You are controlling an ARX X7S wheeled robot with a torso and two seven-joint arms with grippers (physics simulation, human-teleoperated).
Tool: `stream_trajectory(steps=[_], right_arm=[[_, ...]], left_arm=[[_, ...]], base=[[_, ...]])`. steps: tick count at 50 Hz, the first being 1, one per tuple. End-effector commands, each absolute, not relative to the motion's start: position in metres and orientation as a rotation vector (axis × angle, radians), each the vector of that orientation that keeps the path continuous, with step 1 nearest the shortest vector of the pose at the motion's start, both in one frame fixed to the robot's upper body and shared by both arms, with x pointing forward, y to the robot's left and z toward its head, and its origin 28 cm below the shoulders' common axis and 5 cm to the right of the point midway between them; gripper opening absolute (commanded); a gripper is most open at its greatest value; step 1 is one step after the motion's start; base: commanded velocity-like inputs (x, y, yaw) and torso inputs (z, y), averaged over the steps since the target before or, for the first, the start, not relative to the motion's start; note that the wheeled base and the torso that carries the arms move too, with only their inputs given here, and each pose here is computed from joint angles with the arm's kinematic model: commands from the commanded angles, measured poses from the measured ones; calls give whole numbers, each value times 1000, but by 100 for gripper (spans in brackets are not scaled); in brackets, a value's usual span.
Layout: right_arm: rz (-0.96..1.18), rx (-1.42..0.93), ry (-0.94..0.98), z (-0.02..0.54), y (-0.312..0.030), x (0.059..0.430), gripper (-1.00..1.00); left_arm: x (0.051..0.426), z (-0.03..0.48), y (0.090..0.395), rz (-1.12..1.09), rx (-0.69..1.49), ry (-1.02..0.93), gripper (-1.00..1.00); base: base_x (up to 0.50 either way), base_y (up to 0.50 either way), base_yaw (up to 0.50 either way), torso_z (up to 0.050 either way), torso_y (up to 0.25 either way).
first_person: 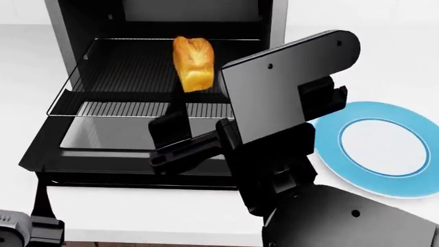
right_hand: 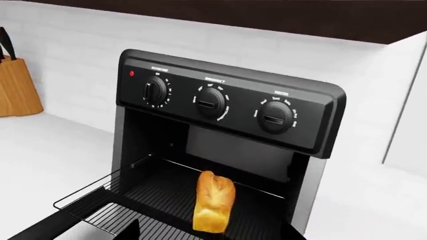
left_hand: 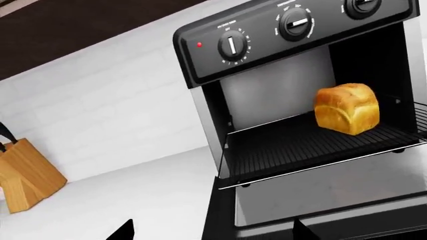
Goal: Pick the bread from the rack and place it on the plate on the counter.
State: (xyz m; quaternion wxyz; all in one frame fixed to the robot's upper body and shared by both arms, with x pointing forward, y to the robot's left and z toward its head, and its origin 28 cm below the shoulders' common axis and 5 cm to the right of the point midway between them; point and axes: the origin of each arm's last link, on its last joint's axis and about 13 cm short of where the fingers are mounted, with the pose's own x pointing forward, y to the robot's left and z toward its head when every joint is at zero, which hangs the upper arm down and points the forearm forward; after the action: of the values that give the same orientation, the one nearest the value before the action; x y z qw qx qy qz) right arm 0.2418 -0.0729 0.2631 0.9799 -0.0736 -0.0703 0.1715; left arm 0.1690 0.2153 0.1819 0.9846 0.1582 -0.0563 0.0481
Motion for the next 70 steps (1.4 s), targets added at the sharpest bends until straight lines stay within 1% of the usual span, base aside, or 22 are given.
stream_trajectory(steps=[1, 16, 29, 54, 70], right_arm=[[355, -129, -140, 265, -67, 253, 100], [344, -114, -83, 252, -66, 273, 100], [350, -130, -53, 251, -60, 284, 100], [357, -132, 8, 245, -51, 320, 100], [367, -131, 33, 241, -45, 333, 100]], left_arm=[[167, 181, 218, 90, 305, -118, 100], [167, 181, 217, 83, 317, -110, 100], [166, 180, 217, 81, 317, -106, 100], [164, 178, 218, 80, 319, -99, 100], [164, 179, 218, 80, 322, -103, 100]], base=[[0, 0, 0, 0, 0], [0, 0, 0, 0, 0], [0, 0, 0, 0, 0], [0, 0, 0, 0, 0], [0, 0, 0, 0, 0]])
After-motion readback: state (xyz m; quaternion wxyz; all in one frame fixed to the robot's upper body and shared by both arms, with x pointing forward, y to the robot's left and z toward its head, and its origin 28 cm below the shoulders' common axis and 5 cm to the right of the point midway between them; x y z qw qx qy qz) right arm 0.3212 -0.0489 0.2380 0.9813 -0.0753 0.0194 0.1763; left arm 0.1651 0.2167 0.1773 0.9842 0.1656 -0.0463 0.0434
